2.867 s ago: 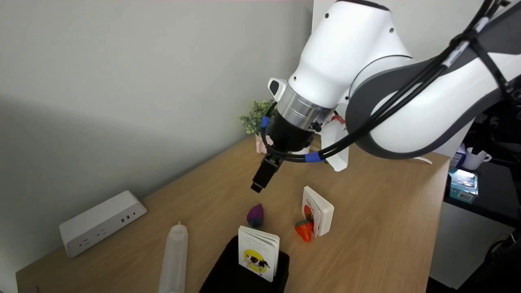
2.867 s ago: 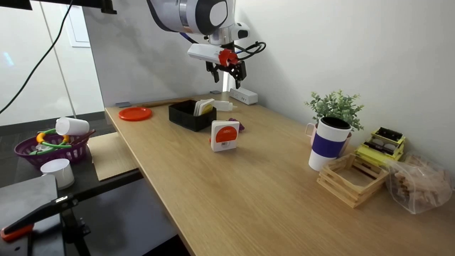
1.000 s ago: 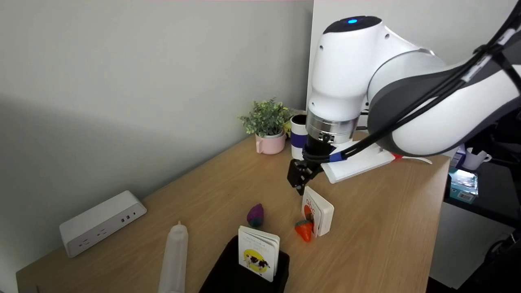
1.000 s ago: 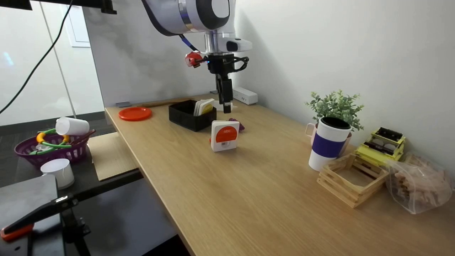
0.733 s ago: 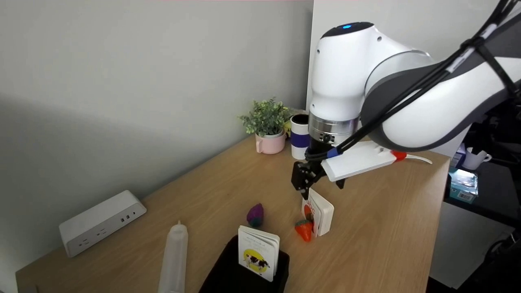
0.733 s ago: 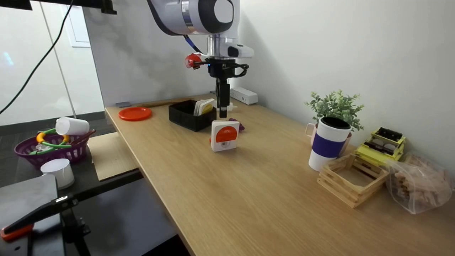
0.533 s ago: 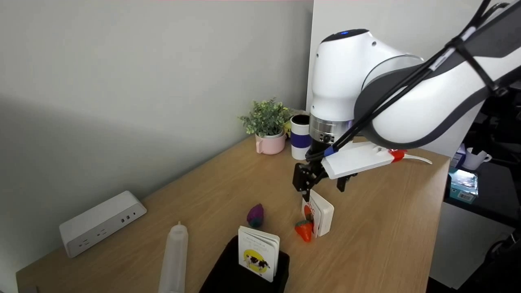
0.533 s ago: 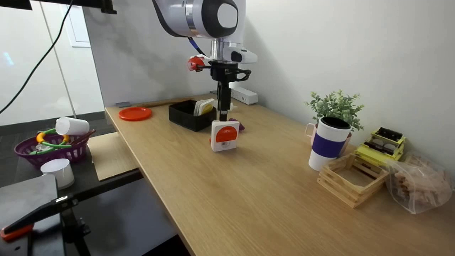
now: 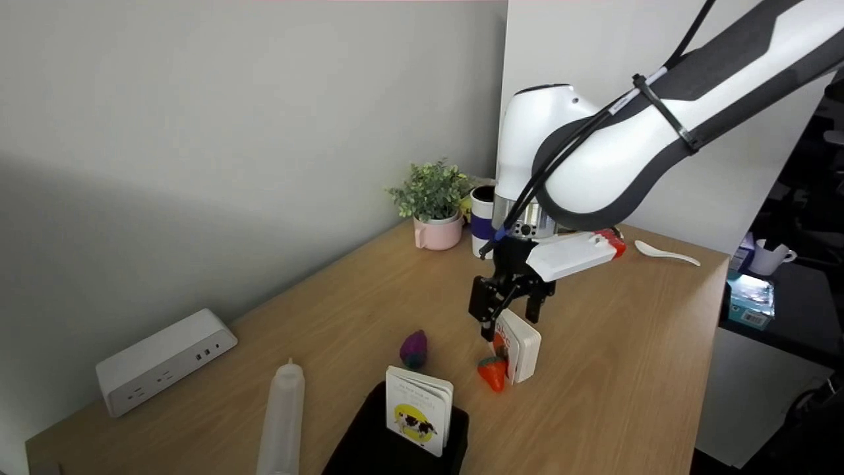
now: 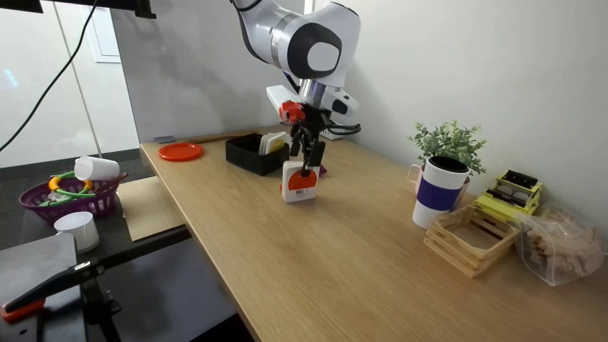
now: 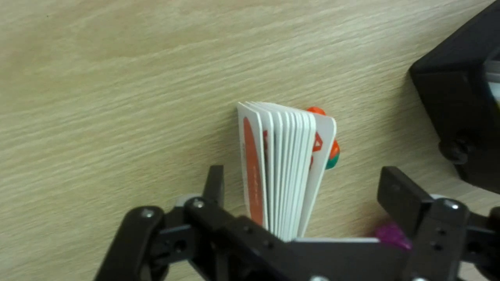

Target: Pick up the two small books from the table and put them in the black bowl.

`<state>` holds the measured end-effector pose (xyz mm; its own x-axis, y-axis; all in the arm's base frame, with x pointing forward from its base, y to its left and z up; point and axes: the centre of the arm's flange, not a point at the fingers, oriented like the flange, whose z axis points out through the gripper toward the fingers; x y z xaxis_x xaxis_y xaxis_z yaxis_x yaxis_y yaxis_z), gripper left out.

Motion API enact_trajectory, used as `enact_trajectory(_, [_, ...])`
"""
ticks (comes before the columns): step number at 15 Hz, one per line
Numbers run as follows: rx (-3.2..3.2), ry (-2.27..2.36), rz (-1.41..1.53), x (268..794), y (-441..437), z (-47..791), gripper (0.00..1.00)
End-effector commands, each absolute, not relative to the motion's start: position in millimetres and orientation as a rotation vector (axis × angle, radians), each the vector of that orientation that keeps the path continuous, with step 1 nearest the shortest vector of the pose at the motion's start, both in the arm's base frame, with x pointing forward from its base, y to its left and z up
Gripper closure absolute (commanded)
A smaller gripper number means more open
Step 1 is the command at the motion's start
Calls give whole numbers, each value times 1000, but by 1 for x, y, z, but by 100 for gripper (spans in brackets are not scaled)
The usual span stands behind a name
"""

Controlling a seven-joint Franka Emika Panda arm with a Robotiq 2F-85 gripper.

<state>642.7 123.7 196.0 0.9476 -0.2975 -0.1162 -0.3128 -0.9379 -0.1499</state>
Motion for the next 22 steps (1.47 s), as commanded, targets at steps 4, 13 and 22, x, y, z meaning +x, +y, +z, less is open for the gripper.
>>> enact_trajectory(4, [-2806,90,392,662,118,176,29])
enact_trajectory(13, [-2875,155,442,656,129,189,93])
enact_trajectory(22, [-3084,302,203,646,158,226,97])
